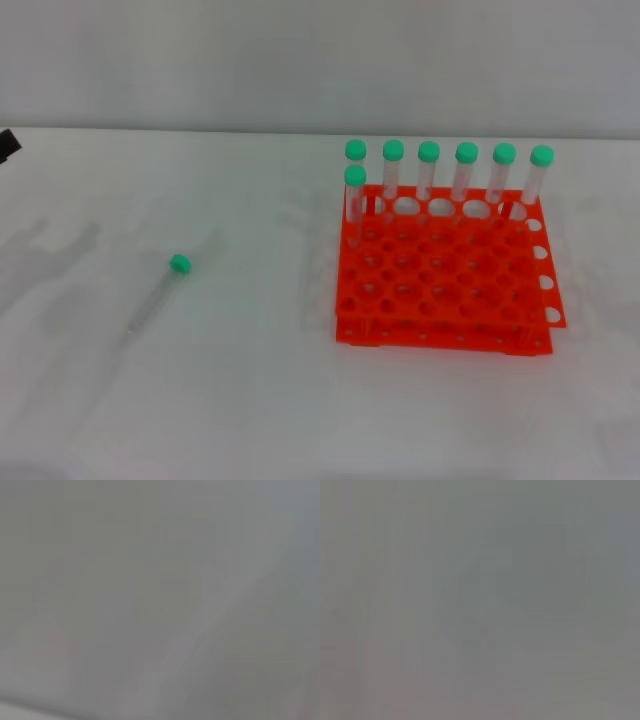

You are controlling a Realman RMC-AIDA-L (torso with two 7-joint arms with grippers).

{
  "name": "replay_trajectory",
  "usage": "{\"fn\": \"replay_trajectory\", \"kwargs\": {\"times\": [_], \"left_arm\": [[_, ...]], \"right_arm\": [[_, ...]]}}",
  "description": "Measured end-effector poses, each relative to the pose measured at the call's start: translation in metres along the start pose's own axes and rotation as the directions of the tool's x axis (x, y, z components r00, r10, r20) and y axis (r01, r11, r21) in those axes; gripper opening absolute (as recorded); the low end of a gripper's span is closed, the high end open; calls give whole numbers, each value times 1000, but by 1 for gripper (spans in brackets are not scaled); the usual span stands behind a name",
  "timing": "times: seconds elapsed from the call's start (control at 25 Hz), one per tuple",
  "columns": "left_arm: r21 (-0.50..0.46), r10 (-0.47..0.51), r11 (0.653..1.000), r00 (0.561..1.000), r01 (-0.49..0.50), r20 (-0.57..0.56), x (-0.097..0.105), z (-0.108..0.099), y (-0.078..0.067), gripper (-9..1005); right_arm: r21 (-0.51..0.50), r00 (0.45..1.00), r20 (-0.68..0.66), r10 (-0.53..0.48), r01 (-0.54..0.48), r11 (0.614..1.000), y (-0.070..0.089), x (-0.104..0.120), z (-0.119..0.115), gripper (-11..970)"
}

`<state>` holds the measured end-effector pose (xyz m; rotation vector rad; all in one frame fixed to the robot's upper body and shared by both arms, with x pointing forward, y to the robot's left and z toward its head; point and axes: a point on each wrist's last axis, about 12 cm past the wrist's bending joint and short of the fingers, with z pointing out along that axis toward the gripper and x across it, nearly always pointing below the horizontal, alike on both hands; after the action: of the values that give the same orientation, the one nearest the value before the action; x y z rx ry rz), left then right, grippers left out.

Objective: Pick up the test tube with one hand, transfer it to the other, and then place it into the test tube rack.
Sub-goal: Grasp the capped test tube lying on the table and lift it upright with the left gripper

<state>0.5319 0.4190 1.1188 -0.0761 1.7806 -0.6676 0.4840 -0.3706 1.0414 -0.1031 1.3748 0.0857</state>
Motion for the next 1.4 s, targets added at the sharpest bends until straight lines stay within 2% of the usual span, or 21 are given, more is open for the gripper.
{"fn": "replay_trajectory", "kwargs": {"times": [0.16, 0.36, 0.56, 0.6, 0.8, 0.96, 1.2, 1.4], "left_arm": [[8, -28, 1000, 989, 30, -148, -21, 7, -4, 886], [-33, -47, 999, 930, 38, -364, -47, 22, -15, 885], [-100, -57, 995, 817, -1, -574, -58, 43, -30, 885], [-115, -59, 993, 783, -16, -620, -60, 48, -35, 885], [-143, -48, 986, 666, -88, -744, -68, 70, -52, 885], [-126, -21, 982, 584, -140, -811, -63, 87, -63, 885], [-76, 28, 977, 473, -198, -881, -35, 115, -70, 884], [-58, 48, 973, 443, -222, -895, -20, 127, -73, 884]], "right_arm": [[37, 1000, 19, -3, 3, 999, -5, -2, -2, 865], [47, 999, 30, -15, 14, 999, -9, -5, -1, 864], [55, 999, 36, -33, 31, 998, -12, -7, 1, 864], [55, 999, 37, -36, 34, 998, -12, -7, 1, 864], [63, 997, 48, -59, 56, 996, -14, -9, 4, 863], [71, 996, 54, -67, 63, 995, -14, -10, 6, 862], [69, 996, 57, -67, 63, 996, -14, -11, 8, 861], [69, 996, 58, -62, 58, 996, -13, -10, 6, 860]]}}
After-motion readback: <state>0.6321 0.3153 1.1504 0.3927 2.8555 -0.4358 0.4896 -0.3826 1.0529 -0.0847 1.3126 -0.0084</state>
